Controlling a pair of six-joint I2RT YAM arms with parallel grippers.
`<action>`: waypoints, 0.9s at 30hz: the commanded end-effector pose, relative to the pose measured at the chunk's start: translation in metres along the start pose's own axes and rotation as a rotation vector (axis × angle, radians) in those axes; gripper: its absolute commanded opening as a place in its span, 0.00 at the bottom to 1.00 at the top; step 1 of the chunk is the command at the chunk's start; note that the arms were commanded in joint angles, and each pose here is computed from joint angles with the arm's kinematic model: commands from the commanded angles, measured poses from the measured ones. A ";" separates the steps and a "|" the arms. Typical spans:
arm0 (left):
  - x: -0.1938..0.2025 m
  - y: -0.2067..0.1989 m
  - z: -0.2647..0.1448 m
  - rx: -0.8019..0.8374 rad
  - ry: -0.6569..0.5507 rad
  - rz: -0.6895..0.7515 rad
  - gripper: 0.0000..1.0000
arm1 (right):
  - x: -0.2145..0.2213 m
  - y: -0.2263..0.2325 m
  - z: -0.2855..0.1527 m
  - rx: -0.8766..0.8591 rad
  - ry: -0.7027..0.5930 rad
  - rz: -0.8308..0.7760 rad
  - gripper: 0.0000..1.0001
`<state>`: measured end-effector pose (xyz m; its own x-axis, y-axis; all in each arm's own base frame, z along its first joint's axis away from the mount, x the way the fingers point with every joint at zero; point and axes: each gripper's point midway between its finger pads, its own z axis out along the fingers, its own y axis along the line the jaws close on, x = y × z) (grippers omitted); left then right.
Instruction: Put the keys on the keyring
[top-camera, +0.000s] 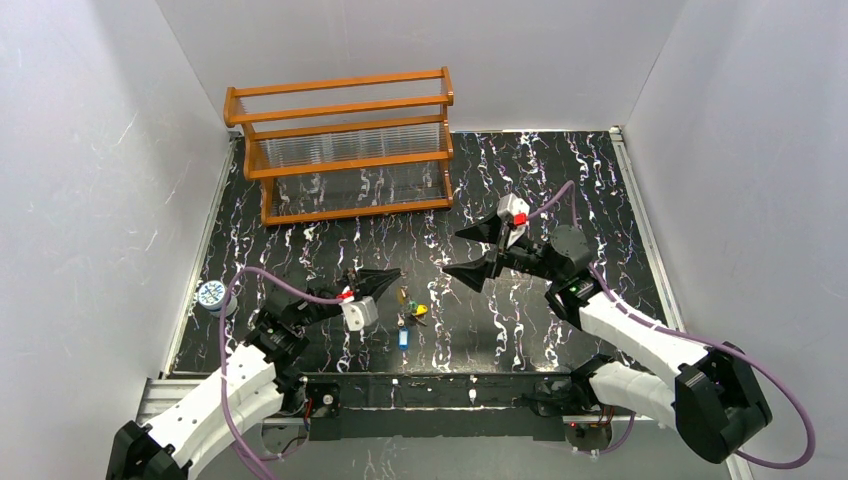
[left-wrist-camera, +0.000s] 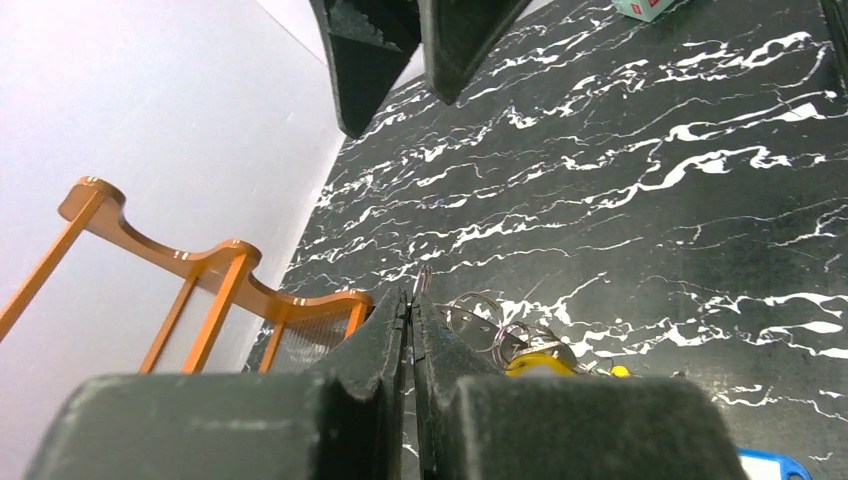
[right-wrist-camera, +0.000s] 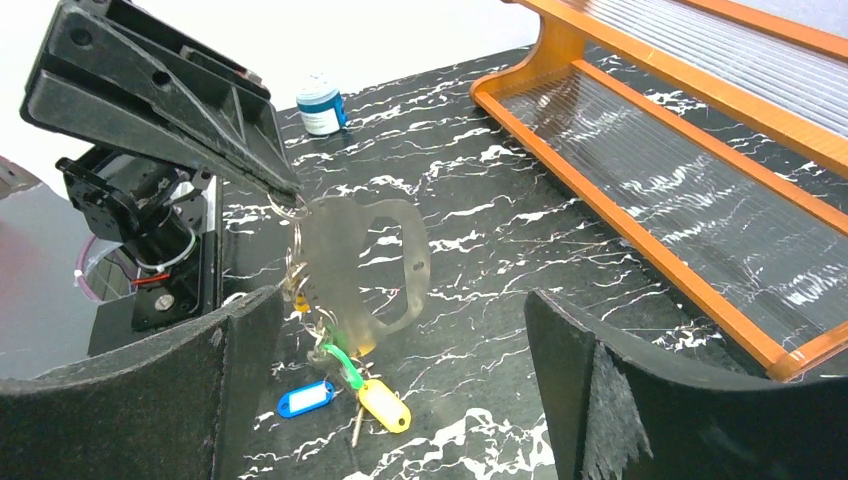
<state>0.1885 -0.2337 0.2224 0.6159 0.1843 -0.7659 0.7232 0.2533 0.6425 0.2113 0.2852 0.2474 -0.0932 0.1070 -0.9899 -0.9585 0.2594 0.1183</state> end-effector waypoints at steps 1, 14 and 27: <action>-0.015 0.020 -0.002 -0.085 -0.035 0.045 0.00 | 0.002 -0.001 0.001 -0.018 0.010 -0.027 0.99; 0.054 0.054 -0.019 -0.300 0.387 -0.275 0.00 | 0.075 -0.032 0.018 0.116 0.345 0.402 0.98; 0.100 0.081 -0.104 -0.646 0.685 -0.306 0.00 | 0.168 0.009 0.041 0.240 0.679 0.404 0.69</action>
<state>0.2725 -0.1312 0.1878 0.0288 0.4845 -0.8743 0.5259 0.7365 0.4255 0.1949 0.3267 0.0844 -0.6882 -0.3057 -0.6580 -0.7105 0.4676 0.5259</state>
